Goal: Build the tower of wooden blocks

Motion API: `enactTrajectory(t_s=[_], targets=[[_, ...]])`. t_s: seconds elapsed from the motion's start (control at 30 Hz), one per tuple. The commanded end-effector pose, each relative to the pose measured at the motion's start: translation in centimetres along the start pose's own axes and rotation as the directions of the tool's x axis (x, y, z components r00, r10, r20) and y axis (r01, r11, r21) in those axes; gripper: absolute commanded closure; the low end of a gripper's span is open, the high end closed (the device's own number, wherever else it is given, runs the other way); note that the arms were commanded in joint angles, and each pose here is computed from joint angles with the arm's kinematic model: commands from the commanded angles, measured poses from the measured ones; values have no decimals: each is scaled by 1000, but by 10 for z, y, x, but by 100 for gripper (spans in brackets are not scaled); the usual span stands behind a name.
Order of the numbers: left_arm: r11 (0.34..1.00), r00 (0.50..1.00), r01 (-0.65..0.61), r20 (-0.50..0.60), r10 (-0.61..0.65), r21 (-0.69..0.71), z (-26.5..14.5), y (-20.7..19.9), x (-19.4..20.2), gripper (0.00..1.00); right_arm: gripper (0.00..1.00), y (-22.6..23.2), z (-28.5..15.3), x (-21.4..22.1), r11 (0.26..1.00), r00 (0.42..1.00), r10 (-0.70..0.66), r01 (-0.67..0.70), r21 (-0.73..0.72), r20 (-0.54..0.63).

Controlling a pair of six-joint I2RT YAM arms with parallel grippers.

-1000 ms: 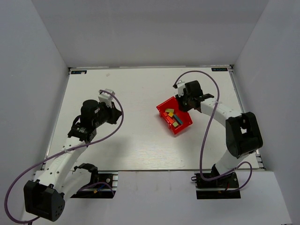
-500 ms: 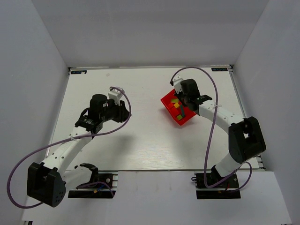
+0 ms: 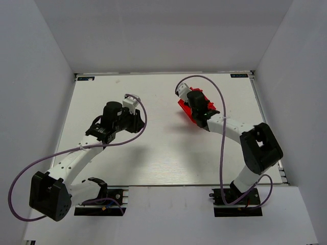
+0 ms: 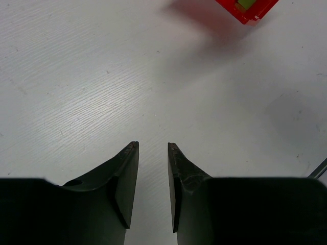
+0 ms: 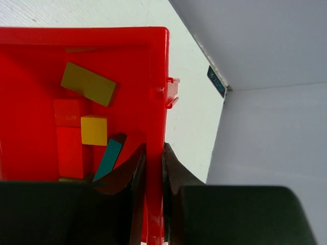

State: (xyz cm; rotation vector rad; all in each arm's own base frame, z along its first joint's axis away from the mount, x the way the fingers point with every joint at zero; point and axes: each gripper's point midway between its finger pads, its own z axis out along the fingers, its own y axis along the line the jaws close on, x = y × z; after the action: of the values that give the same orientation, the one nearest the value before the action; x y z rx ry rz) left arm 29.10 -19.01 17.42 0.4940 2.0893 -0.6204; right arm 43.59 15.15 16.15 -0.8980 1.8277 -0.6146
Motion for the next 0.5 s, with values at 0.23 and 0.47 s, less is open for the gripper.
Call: enactTrajectory(t_s=[0.23,0.47], targets=[[998,998,-44,52,46,-37,-14,-3,-12,59,100,-2,-16,-30,891,944,-326,291,350,45],[997,995,-63,74,65,-37,-20,-6,-15,59,100,-2,-53,-54,689,842,-537,410,597,42]])
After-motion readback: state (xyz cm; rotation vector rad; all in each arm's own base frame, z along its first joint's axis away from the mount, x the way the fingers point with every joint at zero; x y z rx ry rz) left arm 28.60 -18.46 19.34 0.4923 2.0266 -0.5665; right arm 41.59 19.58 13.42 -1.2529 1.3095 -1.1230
